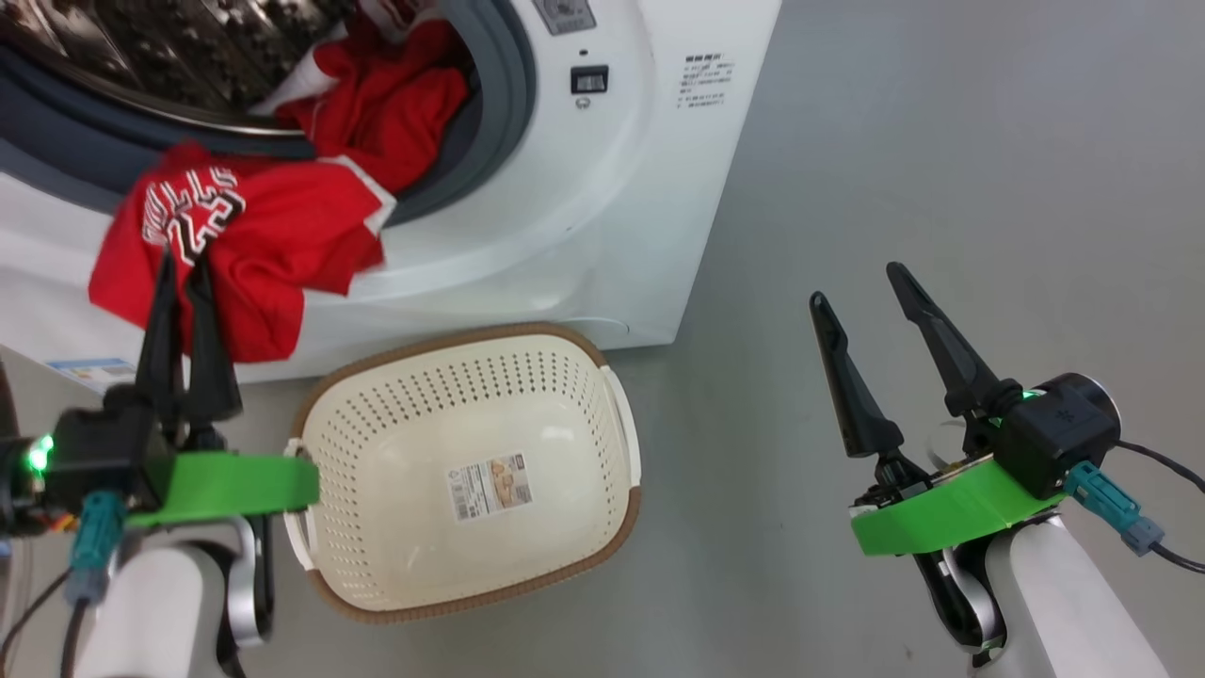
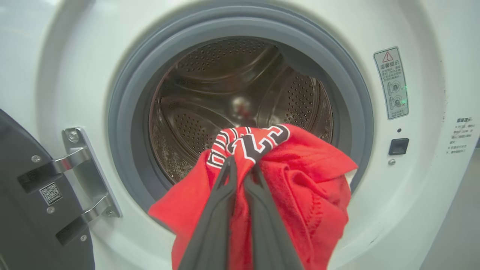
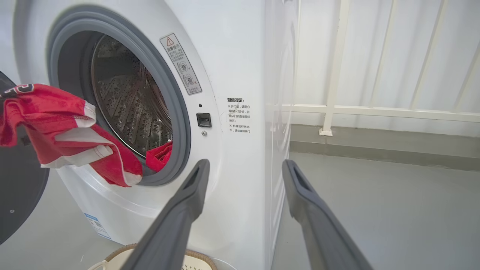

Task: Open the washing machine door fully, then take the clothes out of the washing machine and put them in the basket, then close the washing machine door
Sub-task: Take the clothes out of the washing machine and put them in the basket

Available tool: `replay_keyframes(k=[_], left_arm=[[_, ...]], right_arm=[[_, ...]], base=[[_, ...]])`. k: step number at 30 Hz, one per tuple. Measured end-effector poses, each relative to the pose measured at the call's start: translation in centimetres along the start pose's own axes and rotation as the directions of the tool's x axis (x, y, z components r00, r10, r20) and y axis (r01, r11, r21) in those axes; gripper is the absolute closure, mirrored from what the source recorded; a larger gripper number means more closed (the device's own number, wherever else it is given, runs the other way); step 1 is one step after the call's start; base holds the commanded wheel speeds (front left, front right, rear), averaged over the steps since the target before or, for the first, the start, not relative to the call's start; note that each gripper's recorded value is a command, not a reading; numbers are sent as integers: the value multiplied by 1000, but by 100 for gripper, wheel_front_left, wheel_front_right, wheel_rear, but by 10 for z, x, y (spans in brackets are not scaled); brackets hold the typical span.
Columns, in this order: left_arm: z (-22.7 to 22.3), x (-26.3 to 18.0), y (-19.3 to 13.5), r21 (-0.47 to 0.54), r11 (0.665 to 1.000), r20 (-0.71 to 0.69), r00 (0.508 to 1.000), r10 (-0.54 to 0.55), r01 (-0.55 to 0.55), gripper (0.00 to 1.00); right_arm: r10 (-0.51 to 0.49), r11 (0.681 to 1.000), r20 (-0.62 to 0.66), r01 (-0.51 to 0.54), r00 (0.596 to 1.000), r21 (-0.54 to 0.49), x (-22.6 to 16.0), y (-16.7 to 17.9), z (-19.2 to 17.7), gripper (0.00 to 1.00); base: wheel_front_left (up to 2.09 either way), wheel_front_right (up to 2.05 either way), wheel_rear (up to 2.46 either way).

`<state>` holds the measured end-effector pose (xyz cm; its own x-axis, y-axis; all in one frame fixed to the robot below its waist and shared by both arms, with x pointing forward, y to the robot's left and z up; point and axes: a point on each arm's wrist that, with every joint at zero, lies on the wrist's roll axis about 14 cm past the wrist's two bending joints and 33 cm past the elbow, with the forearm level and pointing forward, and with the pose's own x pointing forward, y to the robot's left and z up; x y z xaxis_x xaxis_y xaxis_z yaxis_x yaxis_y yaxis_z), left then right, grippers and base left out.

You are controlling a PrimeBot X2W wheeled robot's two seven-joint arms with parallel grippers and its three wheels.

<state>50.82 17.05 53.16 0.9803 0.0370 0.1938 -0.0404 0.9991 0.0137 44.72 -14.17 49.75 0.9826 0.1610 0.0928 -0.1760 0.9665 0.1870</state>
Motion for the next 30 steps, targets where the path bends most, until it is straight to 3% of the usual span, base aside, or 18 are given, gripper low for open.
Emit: replay_keyframes(k=[7, 13, 20, 30], left_arm=[[20, -24, -2, -16, 1000, 28, 1000, 2, -1, 100], [2, -31, -7, -59, 998, -43, 999, 10, -12, 100], [-57, -42, -11, -70, 997, -213, 977, 12, -28, 100], [-141, -52, -27, -91, 996, -437, 899, -20, -21, 100]], right_arm=[[3, 1000, 19, -4, 1000, 7, -8, 4, 10, 0], [3, 1000, 9, -3, 1000, 10, -7, 3, 5, 0], [-11, 1000, -22, 12, 1000, 22, -5, -2, -9, 0], [-32, 999, -76, 34, 997, 26, 0, -12, -32, 0]], base=[[0, 0, 0], [0, 0, 0], [0, 0, 0], [0, 0, 0]])
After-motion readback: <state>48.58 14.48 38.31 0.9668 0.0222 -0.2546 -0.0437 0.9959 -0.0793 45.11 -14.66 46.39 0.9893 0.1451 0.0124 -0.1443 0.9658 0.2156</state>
